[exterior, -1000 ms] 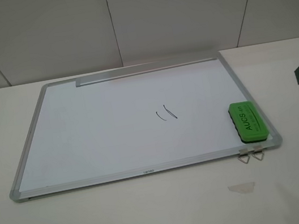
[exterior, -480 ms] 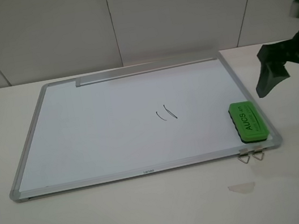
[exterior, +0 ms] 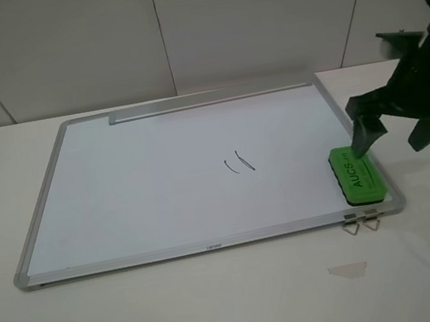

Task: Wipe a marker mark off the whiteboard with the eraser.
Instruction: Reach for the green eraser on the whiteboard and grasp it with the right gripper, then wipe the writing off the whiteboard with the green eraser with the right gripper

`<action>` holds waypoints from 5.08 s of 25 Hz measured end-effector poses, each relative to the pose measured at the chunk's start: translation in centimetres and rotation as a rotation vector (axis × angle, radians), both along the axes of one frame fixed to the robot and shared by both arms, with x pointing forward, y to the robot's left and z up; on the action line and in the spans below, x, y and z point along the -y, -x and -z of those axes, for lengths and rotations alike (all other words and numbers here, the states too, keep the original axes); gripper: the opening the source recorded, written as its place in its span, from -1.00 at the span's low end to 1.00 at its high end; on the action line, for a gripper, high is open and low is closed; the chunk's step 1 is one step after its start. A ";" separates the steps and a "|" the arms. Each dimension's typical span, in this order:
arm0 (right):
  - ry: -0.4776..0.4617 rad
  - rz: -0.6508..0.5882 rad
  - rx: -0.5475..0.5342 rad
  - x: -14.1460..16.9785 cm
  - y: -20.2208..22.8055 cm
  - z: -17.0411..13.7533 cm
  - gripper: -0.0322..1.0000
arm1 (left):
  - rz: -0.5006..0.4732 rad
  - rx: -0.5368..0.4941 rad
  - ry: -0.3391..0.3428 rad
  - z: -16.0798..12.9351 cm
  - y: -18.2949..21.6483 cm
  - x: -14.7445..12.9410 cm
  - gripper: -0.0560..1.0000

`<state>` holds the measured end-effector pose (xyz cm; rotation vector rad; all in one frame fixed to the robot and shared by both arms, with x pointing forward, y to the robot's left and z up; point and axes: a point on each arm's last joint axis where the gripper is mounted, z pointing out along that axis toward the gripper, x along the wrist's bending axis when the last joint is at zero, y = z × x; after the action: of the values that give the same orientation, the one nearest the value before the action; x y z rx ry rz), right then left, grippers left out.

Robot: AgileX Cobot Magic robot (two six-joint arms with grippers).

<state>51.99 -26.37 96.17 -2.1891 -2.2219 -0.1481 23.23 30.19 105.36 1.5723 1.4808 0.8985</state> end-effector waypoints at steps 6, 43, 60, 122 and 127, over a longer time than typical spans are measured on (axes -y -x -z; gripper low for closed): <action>0.023 -0.072 0.031 -1.8 -1.1 2.1 0.64 | 0.000 0.000 0.000 0.0 0.0 0.0 0.39; 0.080 -0.059 -0.118 -2.1 -5.2 8.3 0.24 | 0.000 0.000 0.000 0.0 0.0 0.0 0.39; 0.114 -0.170 -0.207 -5.9 -7.4 2.2 0.24 | 0.000 0.000 0.000 0.0 0.0 0.0 0.39; 0.222 -0.345 0.010 -11.9 -17.3 9.0 0.22 | 0.000 0.000 0.000 0.0 0.0 0.0 0.39; 0.193 -0.368 0.008 -13.7 -16.7 9.0 0.22 | 0.000 0.000 0.000 0.0 0.0 0.0 0.39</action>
<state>68.66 -12.64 87.12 -1.8097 -2.6942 0.0675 23.23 30.19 105.36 1.5723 1.4808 0.8985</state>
